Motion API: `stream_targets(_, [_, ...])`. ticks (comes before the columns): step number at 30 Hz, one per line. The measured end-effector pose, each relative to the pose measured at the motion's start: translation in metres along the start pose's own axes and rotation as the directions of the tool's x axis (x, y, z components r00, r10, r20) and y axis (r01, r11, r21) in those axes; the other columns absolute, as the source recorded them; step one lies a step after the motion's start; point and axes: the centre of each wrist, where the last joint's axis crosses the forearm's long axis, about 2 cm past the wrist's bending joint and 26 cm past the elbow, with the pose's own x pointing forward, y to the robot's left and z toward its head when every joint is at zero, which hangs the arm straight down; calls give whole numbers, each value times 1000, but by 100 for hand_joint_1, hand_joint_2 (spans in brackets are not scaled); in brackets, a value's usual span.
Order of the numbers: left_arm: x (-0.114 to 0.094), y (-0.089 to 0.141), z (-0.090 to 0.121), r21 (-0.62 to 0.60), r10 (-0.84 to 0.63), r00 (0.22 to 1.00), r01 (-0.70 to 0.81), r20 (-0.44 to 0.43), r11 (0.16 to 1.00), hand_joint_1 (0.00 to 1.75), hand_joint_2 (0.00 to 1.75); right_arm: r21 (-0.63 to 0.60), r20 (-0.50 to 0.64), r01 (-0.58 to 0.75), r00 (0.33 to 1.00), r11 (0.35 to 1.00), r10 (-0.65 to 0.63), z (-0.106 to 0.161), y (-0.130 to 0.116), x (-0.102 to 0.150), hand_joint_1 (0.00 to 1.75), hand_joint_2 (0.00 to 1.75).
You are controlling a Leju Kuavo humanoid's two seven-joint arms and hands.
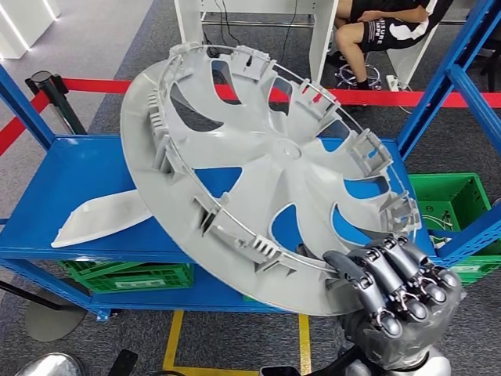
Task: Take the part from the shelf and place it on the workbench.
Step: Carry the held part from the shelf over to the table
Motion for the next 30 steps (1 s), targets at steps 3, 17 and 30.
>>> stream_targets(3, [0,0,0,2,10,1000,-10,-5,1000,0,175,7,-38,27,999,1000,-27,1,2,4,169,175])
stream_targets(17, [-1,1,1,11,27,1000,-27,-14,1000,0,175,35,-26,71,997,997,-71,7,6,11,169,175])
stream_targets(30, [-1,1,1,12,28,1000,-27,-14,1000,0,175,42,-21,72,997,997,-71,9,6,10,169,175])
